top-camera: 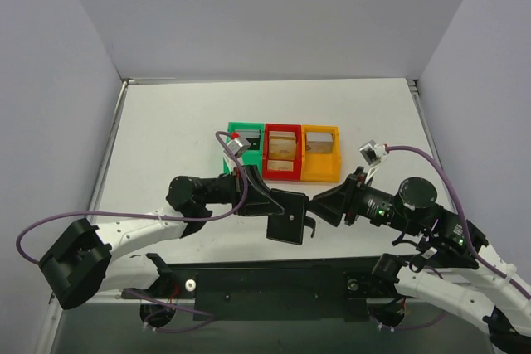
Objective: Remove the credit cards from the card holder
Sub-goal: Open the card holder.
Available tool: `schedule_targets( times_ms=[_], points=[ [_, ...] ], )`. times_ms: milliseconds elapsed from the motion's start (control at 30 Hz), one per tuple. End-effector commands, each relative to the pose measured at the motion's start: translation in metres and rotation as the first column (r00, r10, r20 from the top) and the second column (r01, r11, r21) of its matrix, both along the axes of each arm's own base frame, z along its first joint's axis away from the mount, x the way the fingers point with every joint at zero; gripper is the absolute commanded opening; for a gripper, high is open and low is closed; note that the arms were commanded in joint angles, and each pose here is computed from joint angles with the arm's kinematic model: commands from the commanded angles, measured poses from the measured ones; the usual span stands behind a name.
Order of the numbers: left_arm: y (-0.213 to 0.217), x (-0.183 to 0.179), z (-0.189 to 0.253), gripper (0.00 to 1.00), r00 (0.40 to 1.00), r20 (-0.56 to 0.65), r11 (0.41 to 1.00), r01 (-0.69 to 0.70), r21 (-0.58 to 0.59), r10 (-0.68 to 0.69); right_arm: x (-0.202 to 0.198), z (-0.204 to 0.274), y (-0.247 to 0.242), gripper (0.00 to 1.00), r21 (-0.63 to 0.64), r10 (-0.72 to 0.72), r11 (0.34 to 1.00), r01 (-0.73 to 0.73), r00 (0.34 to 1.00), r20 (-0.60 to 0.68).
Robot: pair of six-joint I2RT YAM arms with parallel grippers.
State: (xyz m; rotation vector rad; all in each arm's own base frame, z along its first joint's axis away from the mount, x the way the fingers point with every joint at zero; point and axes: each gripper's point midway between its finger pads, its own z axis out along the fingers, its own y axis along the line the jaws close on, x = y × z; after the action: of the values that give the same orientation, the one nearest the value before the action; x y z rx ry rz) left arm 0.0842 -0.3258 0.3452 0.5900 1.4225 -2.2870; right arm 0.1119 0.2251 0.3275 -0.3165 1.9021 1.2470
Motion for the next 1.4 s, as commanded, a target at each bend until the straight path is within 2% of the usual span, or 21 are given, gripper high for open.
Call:
schedule_targets(
  times_ms=[0,133,267,433,600,700,767,800,833,867,933,967,1000,1100,1233,1367],
  points=[
    [0.040,-0.044,0.072,0.00,0.950,0.309,0.938,0.078,-0.338,0.032,0.008,0.004,0.006,0.47,0.032,-0.013,0.999,0.013,1.000,0.013],
    [0.041,-0.044,0.069,0.00,0.951,0.309,0.940,0.075,-0.333,0.034,0.008,0.005,0.006,0.51,0.035,-0.015,0.999,0.015,1.000,0.013],
    [0.039,-0.044,0.068,0.00,0.953,0.302,0.940,0.073,-0.332,0.032,0.004,0.003,0.011,0.49,0.041,0.021,0.999,-0.021,1.000,-0.001],
    [0.037,-0.041,0.070,0.00,0.952,0.303,0.938,0.065,-0.340,0.044,-0.007,0.002,0.029,0.41,0.056,0.126,0.991,-0.123,0.991,-0.039],
    [0.037,-0.040,0.076,0.00,0.949,0.311,0.932,0.061,-0.357,0.057,-0.009,-0.001,0.035,0.34,0.061,0.158,0.986,-0.155,0.986,-0.060],
    [0.036,-0.038,0.077,0.00,0.948,0.312,0.933,0.052,-0.355,0.066,-0.011,-0.001,0.037,0.26,0.064,0.173,0.984,-0.169,0.983,-0.067],
    [0.034,-0.036,0.075,0.07,0.949,0.308,0.938,0.041,-0.344,0.072,-0.013,0.001,0.037,0.15,0.065,0.179,0.982,-0.175,0.982,-0.062],
    [0.033,-0.033,0.073,0.17,0.951,0.300,0.943,0.032,-0.332,0.073,-0.012,0.001,0.036,0.07,0.064,0.177,0.983,-0.173,0.982,-0.061],
    [0.033,-0.033,0.074,0.22,0.950,0.302,0.943,0.025,-0.333,0.081,-0.013,0.003,0.035,0.03,0.061,0.174,0.984,-0.170,0.983,-0.061],
    [0.033,-0.030,0.073,0.44,0.951,0.296,0.947,0.014,-0.322,0.087,-0.013,0.003,0.034,0.00,0.055,0.171,0.984,-0.168,0.983,-0.059],
    [0.034,-0.027,0.074,0.60,0.952,0.288,0.949,-0.007,-0.314,0.102,-0.011,0.004,0.031,0.00,0.039,0.159,0.987,-0.157,0.986,-0.054],
    [0.034,-0.025,0.074,0.74,0.953,0.285,0.951,-0.013,-0.310,0.106,-0.011,0.004,0.030,0.00,0.025,0.154,0.988,-0.152,0.986,-0.059],
    [0.034,-0.023,0.074,0.77,0.953,0.281,0.953,-0.025,-0.302,0.114,-0.007,0.005,0.027,0.00,0.014,0.127,0.992,-0.126,0.991,-0.048],
    [0.035,-0.018,0.071,0.80,0.956,0.265,0.958,-0.048,-0.283,0.127,0.002,-0.001,0.015,0.00,-0.093,0.059,0.994,-0.064,0.997,-0.058],
    [0.033,-0.013,0.063,0.81,0.960,0.244,0.962,-0.071,-0.264,0.138,0.007,-0.001,0.012,0.00,-0.151,0.040,0.987,-0.049,0.998,-0.058],
    [0.030,-0.007,0.049,0.82,0.967,0.206,0.965,-0.100,-0.241,0.151,0.019,-0.006,0.004,0.00,-0.242,-0.039,0.970,0.021,0.997,-0.069]
  ],
)
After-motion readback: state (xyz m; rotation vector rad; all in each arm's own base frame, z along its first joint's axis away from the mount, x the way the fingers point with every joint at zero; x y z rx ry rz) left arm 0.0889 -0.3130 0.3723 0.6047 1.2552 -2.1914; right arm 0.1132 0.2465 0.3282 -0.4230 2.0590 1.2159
